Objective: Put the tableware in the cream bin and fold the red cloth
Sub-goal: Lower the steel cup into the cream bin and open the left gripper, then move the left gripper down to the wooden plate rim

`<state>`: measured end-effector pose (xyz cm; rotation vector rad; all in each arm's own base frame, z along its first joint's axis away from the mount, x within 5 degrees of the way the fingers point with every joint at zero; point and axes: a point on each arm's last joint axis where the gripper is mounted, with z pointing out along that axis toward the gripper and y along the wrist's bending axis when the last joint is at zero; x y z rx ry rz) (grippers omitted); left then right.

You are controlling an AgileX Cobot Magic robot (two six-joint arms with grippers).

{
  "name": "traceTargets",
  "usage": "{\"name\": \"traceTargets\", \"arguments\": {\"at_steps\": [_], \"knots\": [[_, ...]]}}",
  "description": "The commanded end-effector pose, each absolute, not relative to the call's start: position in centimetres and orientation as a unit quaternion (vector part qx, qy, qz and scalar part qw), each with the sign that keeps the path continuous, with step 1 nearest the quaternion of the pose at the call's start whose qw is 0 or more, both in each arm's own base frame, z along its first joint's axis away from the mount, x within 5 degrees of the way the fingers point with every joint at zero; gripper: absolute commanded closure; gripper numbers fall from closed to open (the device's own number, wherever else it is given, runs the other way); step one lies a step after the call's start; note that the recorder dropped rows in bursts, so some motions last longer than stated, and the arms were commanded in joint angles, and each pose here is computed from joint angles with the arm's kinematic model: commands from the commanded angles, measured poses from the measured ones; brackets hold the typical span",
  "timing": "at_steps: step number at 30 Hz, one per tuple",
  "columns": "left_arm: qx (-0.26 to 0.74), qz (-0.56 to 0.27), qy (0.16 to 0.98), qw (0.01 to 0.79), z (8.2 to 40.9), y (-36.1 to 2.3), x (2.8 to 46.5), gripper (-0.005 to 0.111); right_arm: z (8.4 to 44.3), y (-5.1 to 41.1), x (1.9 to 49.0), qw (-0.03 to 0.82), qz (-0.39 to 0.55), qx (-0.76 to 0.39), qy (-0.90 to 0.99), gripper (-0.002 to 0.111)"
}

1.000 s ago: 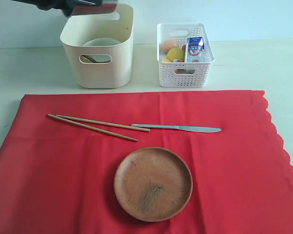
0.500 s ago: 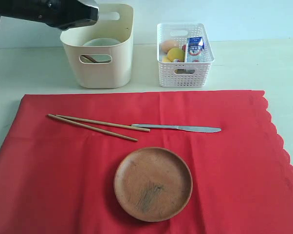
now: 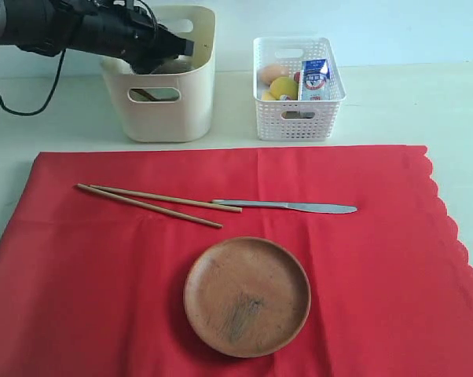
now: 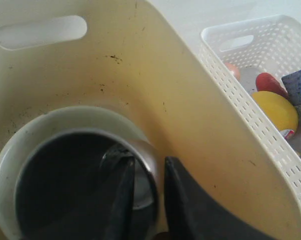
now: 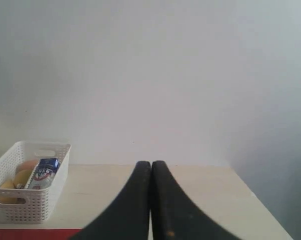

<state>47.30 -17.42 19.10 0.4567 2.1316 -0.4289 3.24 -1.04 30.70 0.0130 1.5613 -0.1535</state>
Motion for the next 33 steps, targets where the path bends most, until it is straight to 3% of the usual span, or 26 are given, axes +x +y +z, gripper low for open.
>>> {"name": "traceTargets", "arguments": {"at_steps": [1, 5, 7, 16, 25, 33], "knots": [[0.18, -0.18, 0.858, 0.447, 19.2, -17.5, 47.9, 0.065, 30.6, -1.0, 3.3, 0.709, -0.065, 0.011, 0.702, 0.108], [0.189, -0.199, 0.85, 0.449, 20.7, -17.4, 48.0, 0.049, 30.5, -1.0, 3.3, 0.706, -0.065, 0.012, 0.705, 0.108], [0.197, -0.211, 0.844, 0.452, 22.4, -17.0, 47.7, 0.047, 30.5, -1.0, 3.3, 0.706, -0.065, 0.012, 0.705, 0.108], [0.24, -0.265, 0.855, 0.375, 28.4, -14.5, 44.1, 0.047, 30.5, -1.0, 3.3, 0.707, -0.064, 0.012, 0.705, 0.108], [0.278, -0.236, 0.898, 0.247, 29.7, -13.1, 40.6, 0.052, 30.5, -1.0, 3.3, 0.707, -0.065, 0.012, 0.705, 0.108], [0.269, -0.272, 0.91, 0.161, 30.1, -13.2, 38.5, 0.056, 30.3, -0.8, 3.3, 0.702, -0.035, 0.025, 0.711, 0.108]]}}
